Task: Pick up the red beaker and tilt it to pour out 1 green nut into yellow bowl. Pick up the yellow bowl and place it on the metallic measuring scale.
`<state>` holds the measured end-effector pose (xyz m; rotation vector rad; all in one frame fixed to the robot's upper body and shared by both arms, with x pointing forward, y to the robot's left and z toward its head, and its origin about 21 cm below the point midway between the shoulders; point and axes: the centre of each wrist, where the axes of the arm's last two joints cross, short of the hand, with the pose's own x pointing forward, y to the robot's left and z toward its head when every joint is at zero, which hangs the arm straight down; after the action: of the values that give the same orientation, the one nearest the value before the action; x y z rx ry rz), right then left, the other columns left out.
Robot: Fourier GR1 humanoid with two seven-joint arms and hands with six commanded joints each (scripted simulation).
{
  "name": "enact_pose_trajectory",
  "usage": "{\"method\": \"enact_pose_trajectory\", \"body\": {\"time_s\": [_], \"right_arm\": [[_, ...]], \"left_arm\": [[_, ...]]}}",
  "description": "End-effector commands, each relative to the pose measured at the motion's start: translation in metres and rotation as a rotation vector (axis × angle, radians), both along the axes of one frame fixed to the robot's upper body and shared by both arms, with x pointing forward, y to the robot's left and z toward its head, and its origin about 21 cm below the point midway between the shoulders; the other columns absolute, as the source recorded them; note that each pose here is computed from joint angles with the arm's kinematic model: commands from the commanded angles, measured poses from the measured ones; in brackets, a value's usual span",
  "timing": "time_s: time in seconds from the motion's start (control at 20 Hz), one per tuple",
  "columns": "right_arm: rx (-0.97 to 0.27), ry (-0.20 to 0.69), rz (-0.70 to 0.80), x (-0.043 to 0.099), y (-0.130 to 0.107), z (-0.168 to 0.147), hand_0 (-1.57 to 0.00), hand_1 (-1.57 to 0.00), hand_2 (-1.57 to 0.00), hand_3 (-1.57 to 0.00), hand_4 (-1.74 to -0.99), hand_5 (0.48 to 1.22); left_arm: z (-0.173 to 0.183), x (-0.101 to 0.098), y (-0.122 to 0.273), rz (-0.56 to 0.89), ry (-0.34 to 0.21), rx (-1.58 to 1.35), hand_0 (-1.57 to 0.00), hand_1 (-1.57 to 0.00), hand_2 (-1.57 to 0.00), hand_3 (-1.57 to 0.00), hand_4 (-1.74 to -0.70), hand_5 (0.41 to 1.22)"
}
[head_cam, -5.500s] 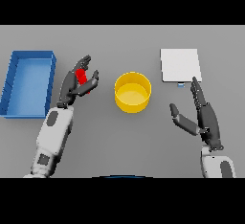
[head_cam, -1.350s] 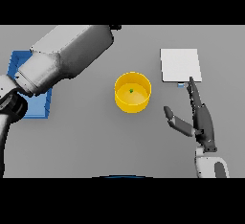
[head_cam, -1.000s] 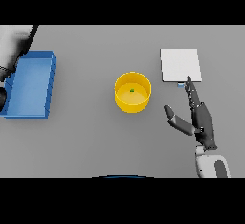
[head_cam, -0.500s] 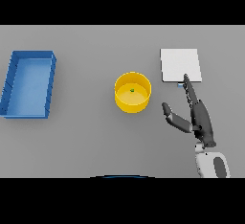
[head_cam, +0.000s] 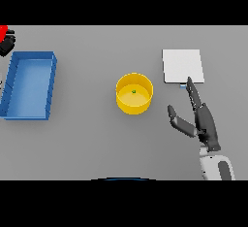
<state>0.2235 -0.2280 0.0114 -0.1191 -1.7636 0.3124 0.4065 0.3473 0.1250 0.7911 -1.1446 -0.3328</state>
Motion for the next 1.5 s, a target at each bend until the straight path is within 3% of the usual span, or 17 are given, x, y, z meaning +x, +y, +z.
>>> {"method": "enact_pose_trajectory", "body": {"time_s": [0.0, 0.1, 0.3, 0.4, 0.45, 0.5, 0.6, 0.65, 0.75, 0.9, 1.1, 1.2, 1.3, 1.45], "right_arm": [[-0.003, -0.002, 0.007, 0.002, 0.002, 0.003, 0.00, 0.00, 0.00, 0.00, -1.166, 0.676], [-0.005, 0.012, 0.005, 0.000, -0.001, 0.001, 0.00, 0.00, 0.00, 0.00, -1.174, 0.676], [0.001, 0.013, 0.011, 0.000, 0.003, -0.001, 0.00, 0.00, 0.00, 0.00, -1.157, 0.671], [0.004, 0.020, 0.003, 0.000, 0.000, -0.002, 0.00, 0.00, 0.00, 0.00, -1.155, 0.670], [0.007, 0.010, 0.003, 0.000, 0.001, -0.002, 0.00, 0.00, 0.00, 0.00, -1.153, 0.670], [0.008, 0.015, 0.001, 0.002, 0.002, -0.001, 0.00, 0.00, 0.00, 0.00, -1.151, 0.670], [0.011, 0.014, 0.005, 0.001, 0.004, -0.002, 0.00, 0.00, 0.00, 0.00, -1.150, 0.671], [0.012, 0.017, 0.004, 0.001, 0.002, -0.003, 0.00, 0.00, 0.00, 0.00, -1.153, 0.670], [0.011, 0.012, 0.006, 0.001, 0.003, -0.001, 0.00, 0.00, 0.00, 0.00, -1.155, 0.669], [-0.022, 0.009, -0.006, -0.002, 0.001, -0.004, 0.00, 0.00, 0.00, 0.00, -1.157, 0.665], [-0.045, 0.023, -0.019, 0.000, 0.002, -0.002, 0.00, 0.00, 0.00, 0.00, -1.144, 0.644], [-0.125, 0.042, -0.020, 0.007, 0.007, 0.004, 0.00, 0.00, 0.00, 0.00, -1.115, 0.638], [-0.200, 0.004, 0.078, 0.017, 0.008, 0.011, 0.00, 0.00, 0.00, 0.00, -1.080, 0.662], [-0.443, -0.010, 0.181, 0.032, 0.004, 0.026, 0.00, 0.00, 0.00, 0.00, -1.122, 0.649]], "left_arm": [[-0.009, -0.007, -0.001, 0.018, 0.009, -0.014, -1.57, -1.57, -1.57, -1.57, -1.74, 1.221], [-0.019, -0.019, -0.006, 0.028, 0.014, -0.040, -1.57, -1.57, -1.57, -1.57, -1.74, 1.151], [-0.028, -0.033, -0.008, 0.075, 0.042, -0.076, -1.57, -1.57, -1.57, -1.57, -1.74, 0.925], [-0.026, -0.035, -0.011, 0.069, 0.066, -0.094, -1.57, -1.57, -1.53, -1.53, -1.52, 0.818], [-0.024, -0.041, -0.009, 0.008, 0.072, -0.086, -1.47, -1.34, -1.28, -1.32, -1.37, 0.774], [-0.022, -0.045, -0.007, -0.038, 0.085, -0.102, -1.17, -1.07, -1.02, -1.05, -1.23, 0.737], [-0.015, -0.049, -0.004, -0.104, 0.106, -0.176, -0.75, -0.69, -0.65, -0.67, -1.05, 0.683], [-0.015, -0.050, -0.003, -0.114, 0.148, -0.152, -0.60, -0.55, -0.52, -0.54, -0.98, 0.664], [-0.014, -0.050, -0.001, -0.118, 0.196, -0.099, -0.38, -0.35, -0.33, -0.34, -0.88, 0.644], [-0.018, -0.048, -0.002, -0.111, 0.234, -0.033, -0.20, -0.18, -0.17, -0.18, -0.81, 0.627], [-0.023, -0.048, -0.009, -0.136, 0.176, -0.024, -0.08, -0.07, -0.07, -0.07, -0.78, 0.631], [-0.014, -0.048, -0.010, -0.152, 0.118, -0.038, -0.05, -0.05, -0.04, -0.05, -0.78, 0.635], [-0.018, -0.051, -0.013, -0.171, 0.085, -0.083, -0.03, -0.03, -0.03, -0.03, -0.79, 0.652], [-0.020, -0.052, -0.016, -0.178, 0.080, -0.101, -0.02, -0.01, -0.01, -0.01, -0.80, 0.666]]}}
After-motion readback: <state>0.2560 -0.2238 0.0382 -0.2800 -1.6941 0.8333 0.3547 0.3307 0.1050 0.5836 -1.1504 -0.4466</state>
